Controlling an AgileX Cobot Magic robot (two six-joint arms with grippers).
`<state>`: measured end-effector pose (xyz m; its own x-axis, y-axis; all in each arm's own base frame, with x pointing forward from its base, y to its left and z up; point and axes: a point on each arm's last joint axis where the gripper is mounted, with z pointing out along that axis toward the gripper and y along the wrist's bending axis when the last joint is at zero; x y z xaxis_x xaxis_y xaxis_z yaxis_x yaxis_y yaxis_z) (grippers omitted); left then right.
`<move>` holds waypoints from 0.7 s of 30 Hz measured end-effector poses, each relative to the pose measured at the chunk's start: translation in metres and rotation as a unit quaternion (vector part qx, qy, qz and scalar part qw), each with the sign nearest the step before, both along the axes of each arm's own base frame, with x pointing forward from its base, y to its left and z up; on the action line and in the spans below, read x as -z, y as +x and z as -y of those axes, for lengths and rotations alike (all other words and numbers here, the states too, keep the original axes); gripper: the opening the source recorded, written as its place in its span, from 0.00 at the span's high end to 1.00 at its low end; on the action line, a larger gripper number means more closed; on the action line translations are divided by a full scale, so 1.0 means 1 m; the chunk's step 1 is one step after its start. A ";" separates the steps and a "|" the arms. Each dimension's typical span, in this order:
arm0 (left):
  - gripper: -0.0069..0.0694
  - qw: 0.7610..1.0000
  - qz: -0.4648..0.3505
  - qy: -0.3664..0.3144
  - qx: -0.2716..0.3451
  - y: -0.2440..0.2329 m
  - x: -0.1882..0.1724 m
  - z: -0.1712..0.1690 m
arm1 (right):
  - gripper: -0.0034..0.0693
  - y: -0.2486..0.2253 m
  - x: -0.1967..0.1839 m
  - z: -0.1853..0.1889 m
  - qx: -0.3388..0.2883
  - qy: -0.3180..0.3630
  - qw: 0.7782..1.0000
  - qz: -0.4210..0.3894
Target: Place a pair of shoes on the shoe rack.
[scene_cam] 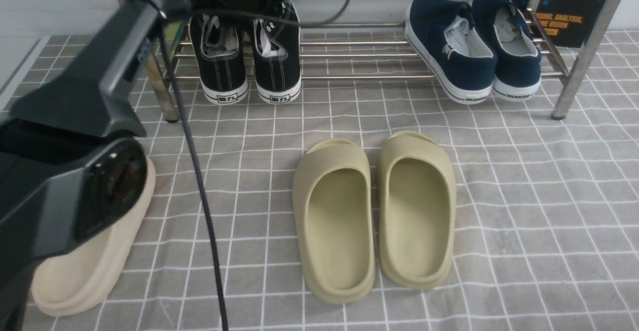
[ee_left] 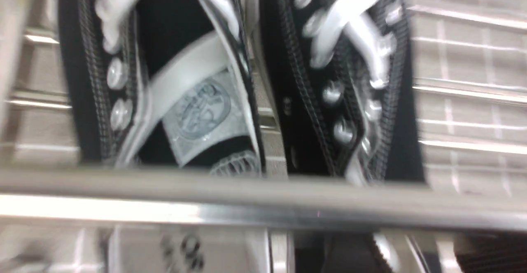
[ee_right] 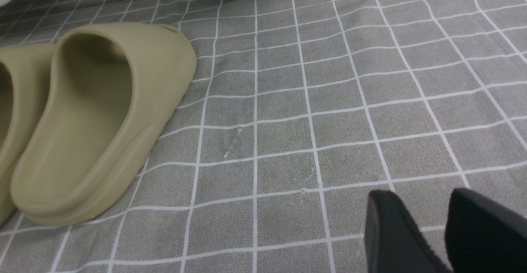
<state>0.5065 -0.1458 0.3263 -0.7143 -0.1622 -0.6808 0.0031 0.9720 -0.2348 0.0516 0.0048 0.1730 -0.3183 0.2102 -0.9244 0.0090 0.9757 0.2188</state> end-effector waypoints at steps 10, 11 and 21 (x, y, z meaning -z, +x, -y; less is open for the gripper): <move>0.77 0.996 0.042 0.046 0.064 -0.071 -0.106 -0.019 | 0.62 0.000 0.000 0.000 0.000 0.000 1.000 0.000; 0.80 0.995 0.051 0.041 0.071 -0.079 -0.116 -0.020 | 0.62 0.000 0.000 0.000 0.000 0.000 1.000 0.000; 0.93 0.983 0.157 0.019 0.098 -0.218 -0.225 -0.056 | 0.62 0.000 0.000 0.000 0.000 0.000 1.000 0.000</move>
